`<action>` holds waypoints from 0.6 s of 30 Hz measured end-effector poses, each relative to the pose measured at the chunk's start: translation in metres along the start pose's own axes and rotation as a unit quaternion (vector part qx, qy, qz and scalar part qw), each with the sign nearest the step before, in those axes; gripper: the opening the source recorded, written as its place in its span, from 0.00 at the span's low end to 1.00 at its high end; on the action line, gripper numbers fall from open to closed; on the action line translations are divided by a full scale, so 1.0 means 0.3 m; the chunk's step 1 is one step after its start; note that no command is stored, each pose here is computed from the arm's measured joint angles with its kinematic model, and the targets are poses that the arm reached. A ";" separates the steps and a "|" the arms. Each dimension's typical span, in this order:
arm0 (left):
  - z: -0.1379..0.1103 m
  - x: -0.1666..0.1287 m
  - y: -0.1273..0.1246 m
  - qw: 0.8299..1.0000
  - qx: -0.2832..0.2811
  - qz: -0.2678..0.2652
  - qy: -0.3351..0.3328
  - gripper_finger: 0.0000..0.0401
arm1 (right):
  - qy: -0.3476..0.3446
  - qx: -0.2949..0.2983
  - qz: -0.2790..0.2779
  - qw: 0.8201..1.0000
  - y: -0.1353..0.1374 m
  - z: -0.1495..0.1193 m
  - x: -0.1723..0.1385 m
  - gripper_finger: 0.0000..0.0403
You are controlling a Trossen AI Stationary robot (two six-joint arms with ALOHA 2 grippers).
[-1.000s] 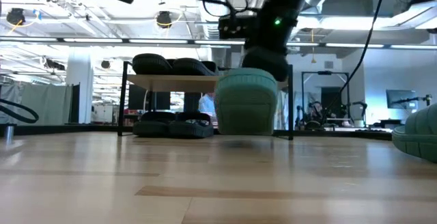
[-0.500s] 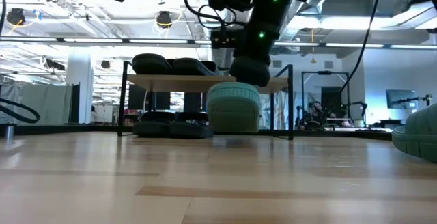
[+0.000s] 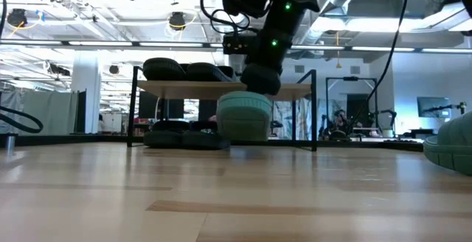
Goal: Pick and place slides into the shelf
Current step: Put the green slipper under the shelf
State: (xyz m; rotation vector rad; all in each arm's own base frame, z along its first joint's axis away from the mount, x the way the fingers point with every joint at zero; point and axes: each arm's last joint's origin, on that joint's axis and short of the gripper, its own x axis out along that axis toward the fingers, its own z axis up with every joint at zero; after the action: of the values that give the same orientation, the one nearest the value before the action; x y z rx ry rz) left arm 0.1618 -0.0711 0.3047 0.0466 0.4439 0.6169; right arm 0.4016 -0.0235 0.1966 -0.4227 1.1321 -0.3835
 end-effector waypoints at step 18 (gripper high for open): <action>0.001 0.000 0.001 1.000 -0.011 0.007 -0.005 0.27 | -0.001 0.012 0.055 0.998 -0.050 -0.011 0.033 0.13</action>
State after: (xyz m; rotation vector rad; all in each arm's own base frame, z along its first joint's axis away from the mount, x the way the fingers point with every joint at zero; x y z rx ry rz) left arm 0.1618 -0.0707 0.3050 0.0324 0.4272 0.6349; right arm 0.4011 -0.0416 0.1951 -0.3390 1.1418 -0.2994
